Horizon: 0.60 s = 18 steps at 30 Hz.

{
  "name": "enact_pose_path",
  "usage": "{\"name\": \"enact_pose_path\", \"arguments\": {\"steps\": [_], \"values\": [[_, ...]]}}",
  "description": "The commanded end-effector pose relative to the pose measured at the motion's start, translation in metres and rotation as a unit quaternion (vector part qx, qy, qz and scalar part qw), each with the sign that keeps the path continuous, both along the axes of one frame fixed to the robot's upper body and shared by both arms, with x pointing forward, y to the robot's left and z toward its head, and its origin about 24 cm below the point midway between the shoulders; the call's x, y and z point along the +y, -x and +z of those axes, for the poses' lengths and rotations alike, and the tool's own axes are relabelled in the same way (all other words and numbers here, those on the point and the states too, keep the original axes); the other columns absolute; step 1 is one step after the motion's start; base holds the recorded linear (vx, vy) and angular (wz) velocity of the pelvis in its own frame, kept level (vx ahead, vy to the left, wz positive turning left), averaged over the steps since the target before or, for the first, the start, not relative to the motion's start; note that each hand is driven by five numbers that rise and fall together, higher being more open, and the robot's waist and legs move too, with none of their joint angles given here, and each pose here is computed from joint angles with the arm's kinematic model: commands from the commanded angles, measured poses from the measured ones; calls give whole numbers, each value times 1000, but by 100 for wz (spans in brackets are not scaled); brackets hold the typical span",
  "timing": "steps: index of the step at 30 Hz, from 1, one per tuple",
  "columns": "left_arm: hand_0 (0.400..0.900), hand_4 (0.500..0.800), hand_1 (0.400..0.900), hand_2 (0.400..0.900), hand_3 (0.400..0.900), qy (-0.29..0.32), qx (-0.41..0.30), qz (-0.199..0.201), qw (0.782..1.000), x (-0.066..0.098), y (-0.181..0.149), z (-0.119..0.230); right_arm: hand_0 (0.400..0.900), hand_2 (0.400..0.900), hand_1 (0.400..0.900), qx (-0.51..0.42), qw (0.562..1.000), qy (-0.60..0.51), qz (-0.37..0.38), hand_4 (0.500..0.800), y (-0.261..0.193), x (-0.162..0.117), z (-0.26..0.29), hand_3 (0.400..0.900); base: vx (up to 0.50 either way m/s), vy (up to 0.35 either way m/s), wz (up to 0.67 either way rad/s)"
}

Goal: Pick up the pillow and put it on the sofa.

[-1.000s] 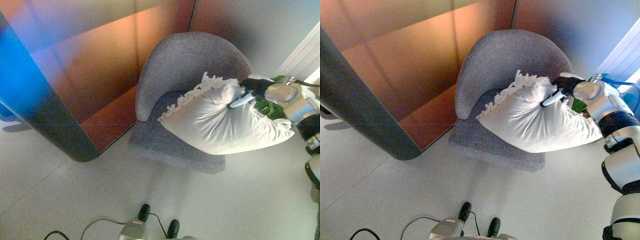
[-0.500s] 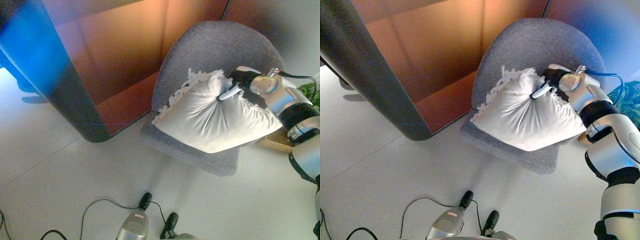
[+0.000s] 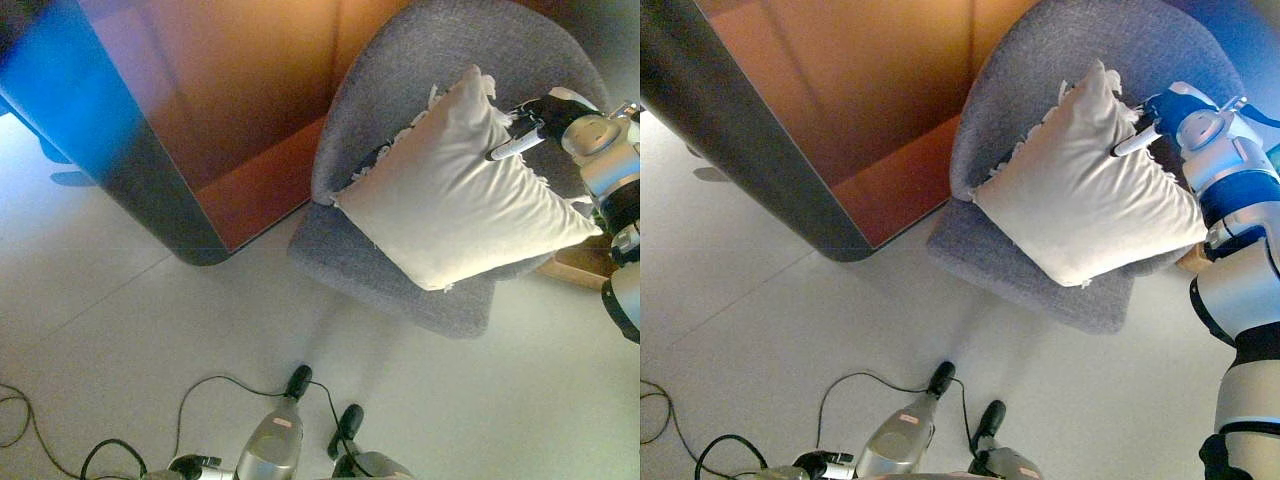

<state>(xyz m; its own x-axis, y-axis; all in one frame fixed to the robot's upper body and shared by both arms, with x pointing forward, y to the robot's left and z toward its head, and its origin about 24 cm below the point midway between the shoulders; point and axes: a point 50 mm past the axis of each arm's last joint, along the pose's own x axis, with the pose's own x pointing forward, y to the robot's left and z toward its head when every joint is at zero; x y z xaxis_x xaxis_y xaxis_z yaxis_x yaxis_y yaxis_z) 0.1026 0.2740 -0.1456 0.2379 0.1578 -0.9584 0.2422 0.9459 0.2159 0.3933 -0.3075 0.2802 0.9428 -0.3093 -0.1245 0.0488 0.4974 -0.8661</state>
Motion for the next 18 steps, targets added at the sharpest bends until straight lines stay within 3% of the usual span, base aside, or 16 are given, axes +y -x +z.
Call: {"name": "enact_pose_path", "arguments": {"steps": [1, 13, 18], "values": [[900, 800, 900, 900, 900, -19, 62, 21, 998, 15, 34, -2, 900, 900, 900, -116, 992, 20, -51, 800, 27, -29, 71, 900, -24, 21, -15], [900, 800, 900, 900, 900, 3, 43, 24, 999, 8, 21, -2, 900, 900, 900, -115, 993, -7, -4, 800, 26, -30, 52, 900, -44, 26, -7], [900, 800, 900, 900, 900, 19, 41, 43, 998, 0, 25, -6, 900, 900, 900, -80, 990, -107, 47, 800, 29, -38, -7, 900, 46, 39, -15]]}}
